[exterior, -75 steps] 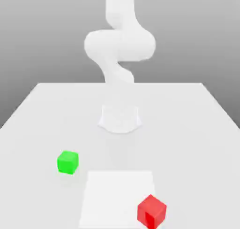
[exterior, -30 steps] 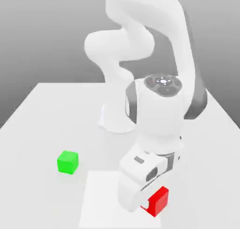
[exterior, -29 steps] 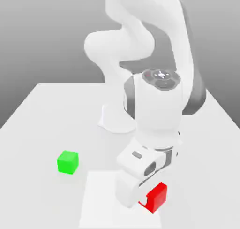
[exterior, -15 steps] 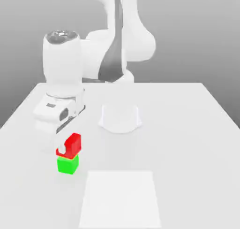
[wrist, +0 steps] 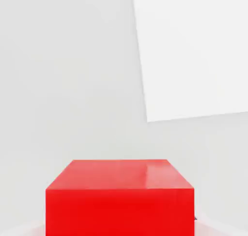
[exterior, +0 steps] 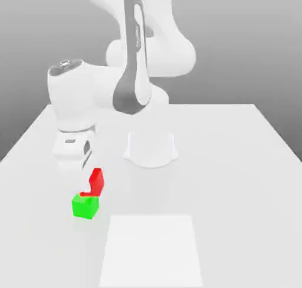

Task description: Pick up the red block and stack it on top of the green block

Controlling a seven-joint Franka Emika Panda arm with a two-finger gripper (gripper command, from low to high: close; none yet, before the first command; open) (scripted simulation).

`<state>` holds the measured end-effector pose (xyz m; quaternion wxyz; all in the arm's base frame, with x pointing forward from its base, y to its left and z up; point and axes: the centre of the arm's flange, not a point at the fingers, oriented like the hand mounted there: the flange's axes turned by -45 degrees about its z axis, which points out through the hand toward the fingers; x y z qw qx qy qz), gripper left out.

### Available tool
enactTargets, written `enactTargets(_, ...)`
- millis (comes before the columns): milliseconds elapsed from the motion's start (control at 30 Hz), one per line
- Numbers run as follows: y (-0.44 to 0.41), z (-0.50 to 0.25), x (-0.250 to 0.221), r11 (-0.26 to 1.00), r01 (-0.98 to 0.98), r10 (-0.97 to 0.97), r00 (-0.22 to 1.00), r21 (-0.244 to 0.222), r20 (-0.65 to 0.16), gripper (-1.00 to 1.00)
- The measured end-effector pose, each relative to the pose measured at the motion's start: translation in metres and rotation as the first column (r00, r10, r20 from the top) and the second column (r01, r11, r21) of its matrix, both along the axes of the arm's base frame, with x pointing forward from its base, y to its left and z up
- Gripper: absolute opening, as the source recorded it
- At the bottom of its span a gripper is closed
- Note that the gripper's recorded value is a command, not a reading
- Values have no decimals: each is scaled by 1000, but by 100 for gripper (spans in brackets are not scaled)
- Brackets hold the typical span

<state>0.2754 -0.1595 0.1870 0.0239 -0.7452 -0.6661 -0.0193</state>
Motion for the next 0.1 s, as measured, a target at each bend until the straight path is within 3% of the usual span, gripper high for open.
enactTargets(67,-5,-6,-3,999,6,-6,1000,-32,1,-100)
enactTargets(100,-6,-8,-4,999,7,-7,1000,-46,1,100)
